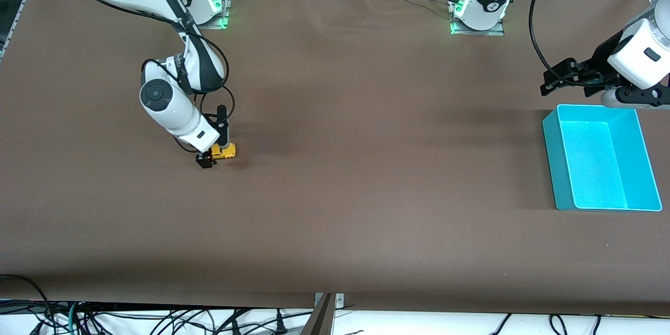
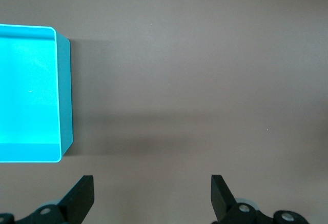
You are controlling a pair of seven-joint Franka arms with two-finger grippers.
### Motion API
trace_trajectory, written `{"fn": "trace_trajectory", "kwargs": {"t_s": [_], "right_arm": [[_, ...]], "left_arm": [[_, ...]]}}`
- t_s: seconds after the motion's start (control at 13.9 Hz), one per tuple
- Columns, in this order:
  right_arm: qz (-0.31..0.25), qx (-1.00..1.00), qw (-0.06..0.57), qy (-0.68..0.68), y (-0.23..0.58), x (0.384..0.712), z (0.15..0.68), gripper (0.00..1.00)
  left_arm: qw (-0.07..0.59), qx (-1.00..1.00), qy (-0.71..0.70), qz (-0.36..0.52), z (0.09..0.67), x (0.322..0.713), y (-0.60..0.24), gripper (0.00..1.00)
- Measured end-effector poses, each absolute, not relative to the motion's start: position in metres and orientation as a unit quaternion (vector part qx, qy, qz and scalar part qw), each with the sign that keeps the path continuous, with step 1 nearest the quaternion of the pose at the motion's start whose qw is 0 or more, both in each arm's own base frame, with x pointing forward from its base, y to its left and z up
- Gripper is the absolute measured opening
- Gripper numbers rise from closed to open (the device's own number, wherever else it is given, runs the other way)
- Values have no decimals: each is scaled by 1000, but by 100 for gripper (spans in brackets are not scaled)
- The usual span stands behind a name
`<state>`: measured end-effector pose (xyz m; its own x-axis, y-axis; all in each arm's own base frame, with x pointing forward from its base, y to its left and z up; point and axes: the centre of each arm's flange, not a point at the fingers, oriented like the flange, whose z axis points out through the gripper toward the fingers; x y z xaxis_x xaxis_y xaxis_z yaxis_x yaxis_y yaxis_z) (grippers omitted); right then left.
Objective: Wind and store yellow beetle car
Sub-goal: 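Move the open right gripper down over the yellow beetle car, then close the right gripper on the yellow car's body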
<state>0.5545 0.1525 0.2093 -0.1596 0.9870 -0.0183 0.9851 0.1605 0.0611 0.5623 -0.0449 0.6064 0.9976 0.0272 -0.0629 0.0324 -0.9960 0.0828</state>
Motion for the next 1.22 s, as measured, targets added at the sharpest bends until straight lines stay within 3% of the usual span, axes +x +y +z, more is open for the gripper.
{"fn": "trace_trajectory", "kwargs": {"t_s": [0.5, 0.86, 1.22], "right_arm": [[19, 644, 28, 765, 154, 554, 198, 96], [18, 645, 29, 764, 151, 554, 198, 44], [18, 646, 29, 763, 151, 554, 199, 44]], "left_arm": [[42, 999, 15, -30, 607, 562, -45, 100], [42, 999, 15, -30, 607, 562, -45, 100], [42, 999, 15, -30, 607, 563, -45, 100]]}}
